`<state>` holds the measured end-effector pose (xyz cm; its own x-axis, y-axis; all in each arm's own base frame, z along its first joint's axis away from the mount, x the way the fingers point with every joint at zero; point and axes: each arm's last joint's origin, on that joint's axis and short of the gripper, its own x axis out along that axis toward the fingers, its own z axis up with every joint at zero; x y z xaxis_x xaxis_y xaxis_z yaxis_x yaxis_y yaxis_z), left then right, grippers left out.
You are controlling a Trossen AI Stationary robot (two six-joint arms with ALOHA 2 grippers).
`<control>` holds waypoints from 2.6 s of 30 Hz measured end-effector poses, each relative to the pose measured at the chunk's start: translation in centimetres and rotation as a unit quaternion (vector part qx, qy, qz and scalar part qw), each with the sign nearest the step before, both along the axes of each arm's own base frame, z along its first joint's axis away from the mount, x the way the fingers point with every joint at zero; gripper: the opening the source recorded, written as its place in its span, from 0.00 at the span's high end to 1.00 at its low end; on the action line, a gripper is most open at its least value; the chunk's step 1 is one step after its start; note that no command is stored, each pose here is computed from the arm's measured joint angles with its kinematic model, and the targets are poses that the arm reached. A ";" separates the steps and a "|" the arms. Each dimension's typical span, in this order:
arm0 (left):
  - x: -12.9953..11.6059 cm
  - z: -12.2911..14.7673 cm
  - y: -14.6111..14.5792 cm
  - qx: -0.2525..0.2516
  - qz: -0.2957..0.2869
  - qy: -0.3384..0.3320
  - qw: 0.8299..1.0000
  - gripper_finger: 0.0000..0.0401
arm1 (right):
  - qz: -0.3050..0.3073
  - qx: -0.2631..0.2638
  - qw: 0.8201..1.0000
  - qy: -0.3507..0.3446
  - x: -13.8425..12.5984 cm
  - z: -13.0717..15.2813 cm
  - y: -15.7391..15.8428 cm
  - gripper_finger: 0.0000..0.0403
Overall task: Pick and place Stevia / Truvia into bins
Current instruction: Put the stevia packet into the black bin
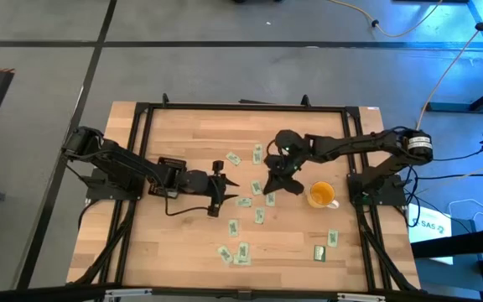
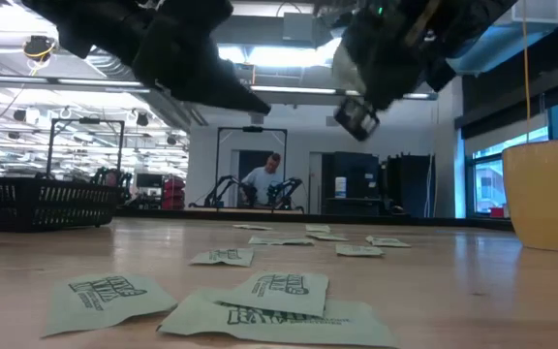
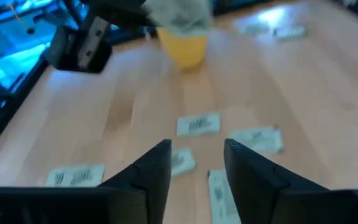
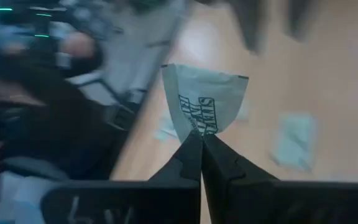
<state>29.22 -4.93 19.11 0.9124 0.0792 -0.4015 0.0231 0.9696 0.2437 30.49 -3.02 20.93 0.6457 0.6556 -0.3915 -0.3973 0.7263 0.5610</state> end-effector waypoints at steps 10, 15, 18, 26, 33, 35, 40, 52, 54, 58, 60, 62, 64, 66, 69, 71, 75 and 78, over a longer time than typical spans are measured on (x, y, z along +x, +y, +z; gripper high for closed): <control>0.9 2.2 0.4 -0.067 -0.109 -0.111 0.986 0.61 | 0.066 0.002 0.996 -0.067 0.8 1.1 3.7 0.99; 1.1 2.4 1.2 -0.087 -0.113 -0.115 0.983 0.61 | 0.083 -0.001 0.992 -0.091 0.9 1.5 4.7 0.99; 1.9 2.6 1.2 -0.100 -0.133 -0.116 0.979 0.61 | 0.085 -0.002 0.991 -0.104 1.0 1.7 4.8 0.99; 5.3 1.8 0.7 -0.099 -0.169 -0.100 0.976 0.61 | 0.069 -0.011 0.992 -0.108 1.1 1.7 4.7 0.99; 6.3 2.1 0.5 -0.106 -0.197 -0.101 0.969 0.62 | 0.068 -0.009 0.995 -0.078 0.9 1.3 4.7 0.99; 6.3 2.2 0.5 -0.105 -0.198 -0.105 0.969 0.62 | 0.064 -0.012 0.995 -0.074 0.8 1.1 4.7 0.99; 6.3 2.5 0.4 -0.094 -0.203 -0.114 0.968 0.63 | 0.057 -0.017 0.995 -0.074 0.9 1.1 4.7 0.99; 6.2 2.6 0.1 -0.085 -0.240 -0.120 0.960 0.63 | 0.039 -0.026 0.996 -0.071 0.9 1.0 4.6 0.99; 6.2 2.6 0.0 -0.080 -0.243 -0.121 0.959 0.63 | 0.038 -0.026 0.996 -0.071 0.9 1.0 4.6 0.99; 6.1 2.6 -0.3 -0.066 -0.249 -0.123 0.958 0.64 | 0.039 -0.026 0.996 -0.071 0.9 1.0 4.6 0.99; 6.2 2.6 -0.3 -0.063 -0.243 -0.124 0.960 0.67 | 0.039 -0.026 0.996 -0.070 0.9 1.0 4.6 0.99; 6.2 2.6 -0.3 -0.063 -0.243 -0.124 0.960 0.70 | 0.039 -0.026 0.996 -0.071 0.9 1.0 4.6 0.99; 6.2 2.6 -0.3 -0.063 -0.242 -0.124 0.960 0.75 | 0.040 -0.027 0.996 -0.072 0.9 1.0 4.6 0.99; 6.2 2.6 -0.3 -0.063 -0.242 -0.124 0.960 0.80 | 0.040 -0.027 0.996 -0.072 0.9 1.0 4.6 0.99; 6.2 2.6 -0.3 -0.063 -0.242 -0.124 0.960 0.87 | 0.040 -0.027 0.996 -0.075 0.9 1.1 4.6 0.99; 6.2 2.6 -0.3 -0.062 -0.241 -0.124 0.961 0.93 | 0.040 -0.028 0.996 -0.076 1.0 1.1 4.6 0.99; 6.2 2.5 -0.3 -0.062 -0.240 -0.122 0.961 0.98 | 0.039 -0.028 0.996 -0.077 1.0 1.1 4.6 0.99; 6.1 2.4 -0.3 -0.064 -0.241 -0.113 0.962 0.97 | 0.040 -0.030 0.996 -0.077 1.0 1.1 4.6 0.96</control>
